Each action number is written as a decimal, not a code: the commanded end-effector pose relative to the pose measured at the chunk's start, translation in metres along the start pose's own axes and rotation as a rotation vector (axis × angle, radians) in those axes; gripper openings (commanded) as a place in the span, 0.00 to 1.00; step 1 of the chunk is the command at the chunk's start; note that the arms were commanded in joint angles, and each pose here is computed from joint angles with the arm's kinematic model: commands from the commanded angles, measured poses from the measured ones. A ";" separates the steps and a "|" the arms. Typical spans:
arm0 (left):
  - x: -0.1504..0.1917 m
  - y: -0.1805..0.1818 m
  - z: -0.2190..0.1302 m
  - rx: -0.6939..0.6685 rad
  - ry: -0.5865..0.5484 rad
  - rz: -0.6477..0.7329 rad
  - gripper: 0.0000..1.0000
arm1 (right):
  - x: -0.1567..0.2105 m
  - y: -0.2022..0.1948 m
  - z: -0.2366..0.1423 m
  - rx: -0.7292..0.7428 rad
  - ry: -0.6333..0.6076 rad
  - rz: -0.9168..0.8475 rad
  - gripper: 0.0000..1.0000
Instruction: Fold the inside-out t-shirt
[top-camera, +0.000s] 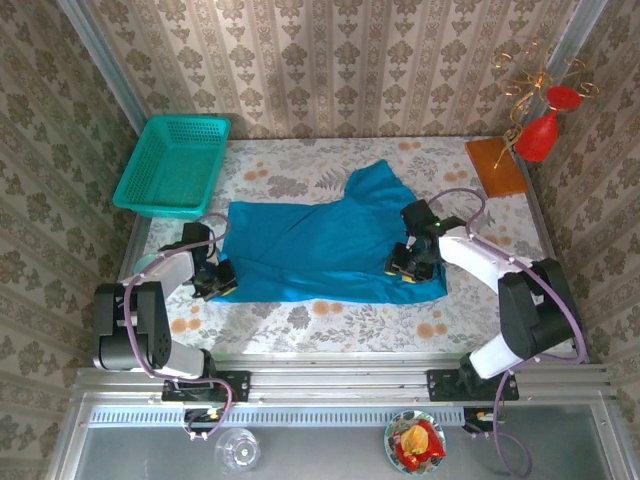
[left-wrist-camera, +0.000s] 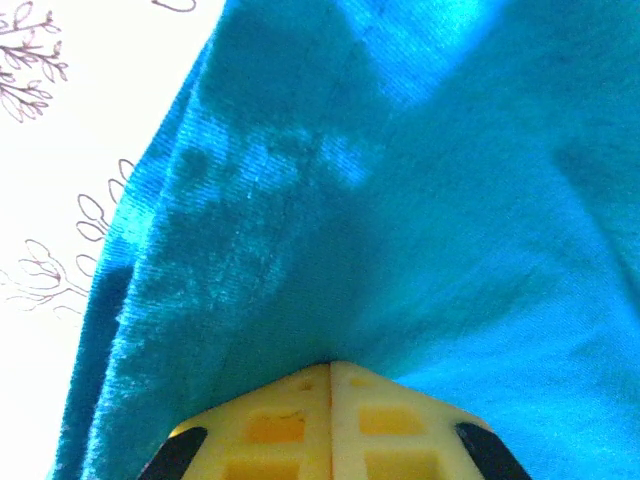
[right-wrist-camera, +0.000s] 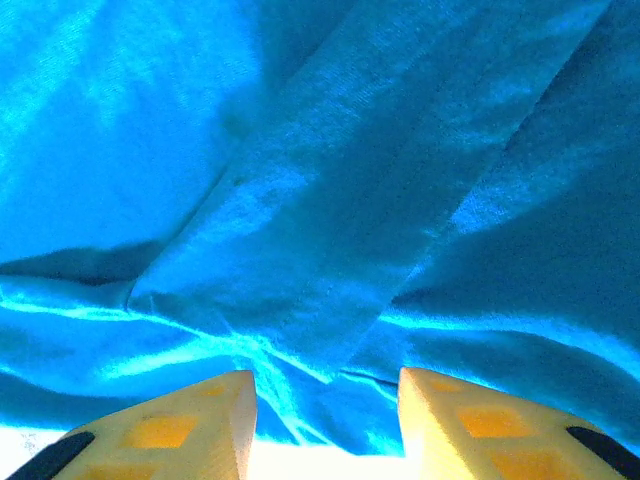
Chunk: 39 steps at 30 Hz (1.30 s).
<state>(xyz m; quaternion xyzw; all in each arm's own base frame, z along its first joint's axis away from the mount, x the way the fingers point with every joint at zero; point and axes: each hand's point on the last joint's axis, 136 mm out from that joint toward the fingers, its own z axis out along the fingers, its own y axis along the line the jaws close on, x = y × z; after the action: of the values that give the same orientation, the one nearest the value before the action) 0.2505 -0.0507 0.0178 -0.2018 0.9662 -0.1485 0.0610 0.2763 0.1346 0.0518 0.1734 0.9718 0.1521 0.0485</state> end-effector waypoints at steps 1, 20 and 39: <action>0.007 0.012 -0.003 -0.055 0.022 -0.019 0.09 | 0.004 -0.002 0.016 -0.001 0.017 0.097 0.44; 0.008 0.012 -0.004 -0.057 0.019 -0.021 0.09 | -0.033 0.043 -0.002 -0.149 -0.096 0.095 0.00; 0.007 0.015 -0.007 -0.074 0.009 -0.020 0.10 | -0.095 0.052 -0.024 0.001 -0.142 -0.120 0.43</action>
<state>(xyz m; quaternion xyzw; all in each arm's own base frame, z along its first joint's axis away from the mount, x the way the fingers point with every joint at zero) 0.2463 -0.0467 0.0179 -0.2040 0.9678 -0.1358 0.0573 0.3867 0.1668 0.0814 0.1537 0.9645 0.1792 0.1181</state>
